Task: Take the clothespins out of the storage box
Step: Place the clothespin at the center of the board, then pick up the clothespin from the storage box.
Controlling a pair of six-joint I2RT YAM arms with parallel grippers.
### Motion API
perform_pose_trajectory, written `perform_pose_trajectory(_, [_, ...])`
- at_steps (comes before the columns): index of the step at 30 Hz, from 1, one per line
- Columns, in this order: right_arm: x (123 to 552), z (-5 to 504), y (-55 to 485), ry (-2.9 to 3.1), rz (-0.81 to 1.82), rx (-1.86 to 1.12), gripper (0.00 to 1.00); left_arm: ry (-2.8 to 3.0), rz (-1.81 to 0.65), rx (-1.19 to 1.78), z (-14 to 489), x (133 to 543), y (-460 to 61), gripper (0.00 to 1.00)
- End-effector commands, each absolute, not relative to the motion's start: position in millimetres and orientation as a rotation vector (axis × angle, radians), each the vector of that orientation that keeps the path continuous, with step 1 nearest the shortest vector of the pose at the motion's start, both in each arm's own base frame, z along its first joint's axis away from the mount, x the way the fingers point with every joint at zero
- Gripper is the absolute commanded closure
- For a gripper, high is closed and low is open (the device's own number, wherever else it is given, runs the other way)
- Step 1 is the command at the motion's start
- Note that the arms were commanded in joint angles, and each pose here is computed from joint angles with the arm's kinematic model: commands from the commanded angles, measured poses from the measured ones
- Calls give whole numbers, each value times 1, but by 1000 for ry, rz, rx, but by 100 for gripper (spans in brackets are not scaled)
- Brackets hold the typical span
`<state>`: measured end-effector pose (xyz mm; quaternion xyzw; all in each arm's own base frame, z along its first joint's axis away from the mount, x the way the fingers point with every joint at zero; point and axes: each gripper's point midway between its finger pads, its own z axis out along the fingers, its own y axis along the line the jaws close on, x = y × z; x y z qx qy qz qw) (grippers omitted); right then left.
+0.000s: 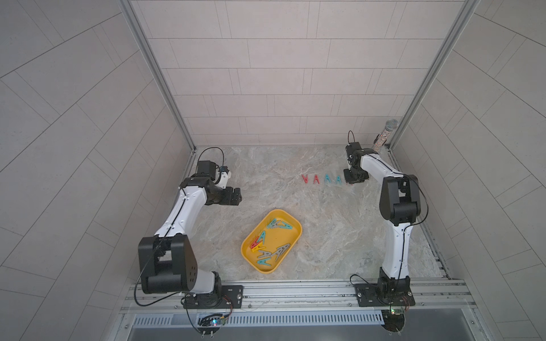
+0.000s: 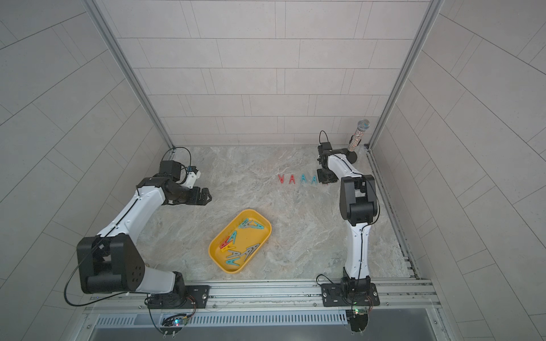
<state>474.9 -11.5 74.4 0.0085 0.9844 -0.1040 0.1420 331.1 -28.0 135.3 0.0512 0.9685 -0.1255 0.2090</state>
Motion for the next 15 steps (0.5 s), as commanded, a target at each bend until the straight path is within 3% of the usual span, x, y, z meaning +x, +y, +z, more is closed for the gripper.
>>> perform_pose_trajectory(1, [465, 116, 6, 2772, -225, 55, 75, 2677, -343, 155, 143, 329, -26, 1])
perform_pose_trajectory(8, [429, 159, 89, 2650, 169, -15, 77, 2685, -328, 151, 139, 330, -24, 1])
perform_pose_trajectory(15, [359, 187, 204, 2527, 307, -511, 78, 2690, -311, 135, 138, 331, -20, 1])
